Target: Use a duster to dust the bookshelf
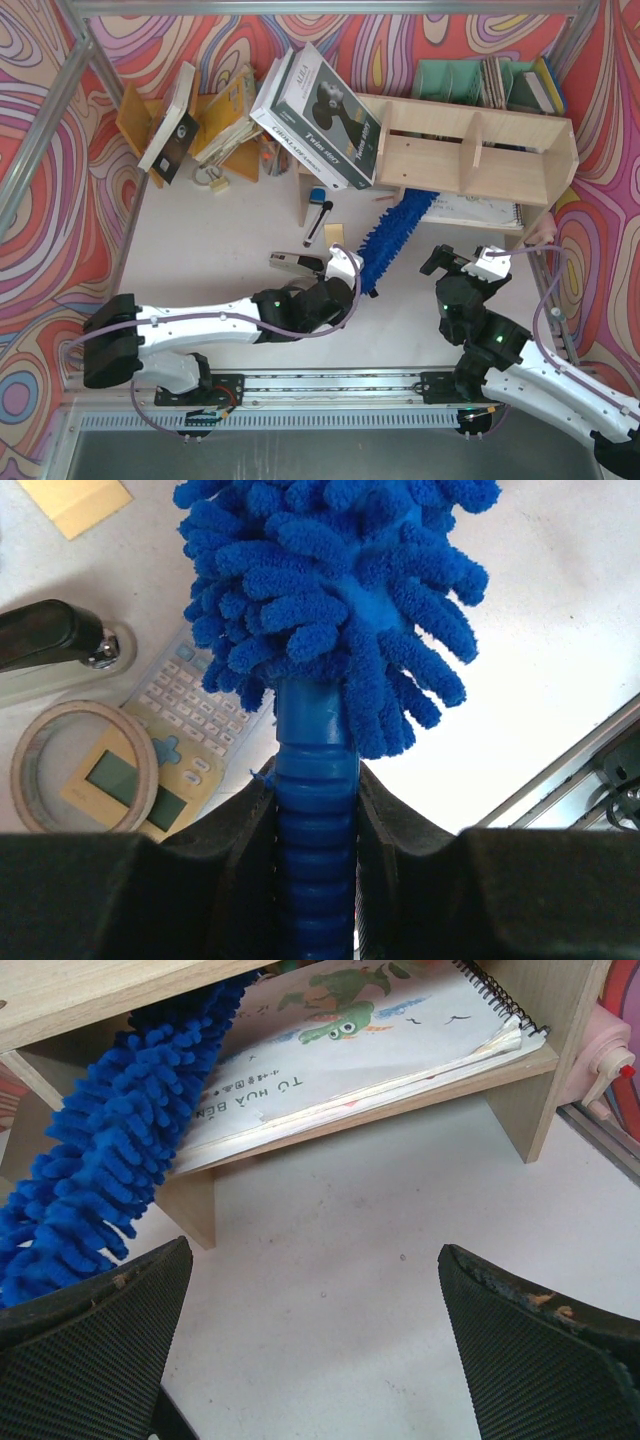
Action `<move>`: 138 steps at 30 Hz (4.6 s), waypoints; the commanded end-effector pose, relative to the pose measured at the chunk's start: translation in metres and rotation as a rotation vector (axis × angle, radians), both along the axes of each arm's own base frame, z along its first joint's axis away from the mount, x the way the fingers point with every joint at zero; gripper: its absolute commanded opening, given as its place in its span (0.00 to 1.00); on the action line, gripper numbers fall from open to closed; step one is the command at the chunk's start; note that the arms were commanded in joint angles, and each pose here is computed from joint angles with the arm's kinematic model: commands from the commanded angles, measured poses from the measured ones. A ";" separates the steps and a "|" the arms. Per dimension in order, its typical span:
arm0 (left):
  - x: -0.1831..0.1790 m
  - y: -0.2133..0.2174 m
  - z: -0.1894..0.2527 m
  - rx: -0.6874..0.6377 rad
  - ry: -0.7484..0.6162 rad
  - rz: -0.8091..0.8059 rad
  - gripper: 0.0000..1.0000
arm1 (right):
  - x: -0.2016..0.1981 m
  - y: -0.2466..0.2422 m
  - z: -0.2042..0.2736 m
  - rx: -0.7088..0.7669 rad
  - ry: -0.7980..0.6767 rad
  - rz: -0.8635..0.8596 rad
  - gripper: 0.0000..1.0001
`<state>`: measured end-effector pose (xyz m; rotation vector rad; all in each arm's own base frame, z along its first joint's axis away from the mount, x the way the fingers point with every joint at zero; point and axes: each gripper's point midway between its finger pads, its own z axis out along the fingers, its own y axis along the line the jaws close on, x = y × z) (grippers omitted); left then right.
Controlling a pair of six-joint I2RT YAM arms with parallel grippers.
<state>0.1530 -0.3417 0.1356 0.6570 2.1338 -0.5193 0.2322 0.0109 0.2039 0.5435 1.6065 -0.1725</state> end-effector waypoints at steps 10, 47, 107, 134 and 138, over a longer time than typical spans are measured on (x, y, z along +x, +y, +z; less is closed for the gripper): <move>0.017 -0.028 0.037 -0.105 -0.014 0.075 0.00 | -0.002 -0.005 0.001 -0.019 0.003 -0.022 0.99; 0.010 -0.060 0.043 -0.099 -0.008 0.100 0.00 | -0.003 -0.005 0.002 -0.004 -0.008 -0.013 0.99; 0.003 -0.079 0.023 0.024 0.071 -0.150 0.00 | -0.014 -0.020 0.000 0.040 -0.021 -0.089 0.99; -0.051 -0.051 0.050 -0.020 -0.015 -0.402 0.00 | -0.012 -0.015 0.019 0.068 -0.019 -0.059 0.99; -0.056 -0.041 0.054 -0.025 -0.028 -0.430 0.00 | -0.014 -0.017 0.034 0.089 -0.030 -0.064 0.99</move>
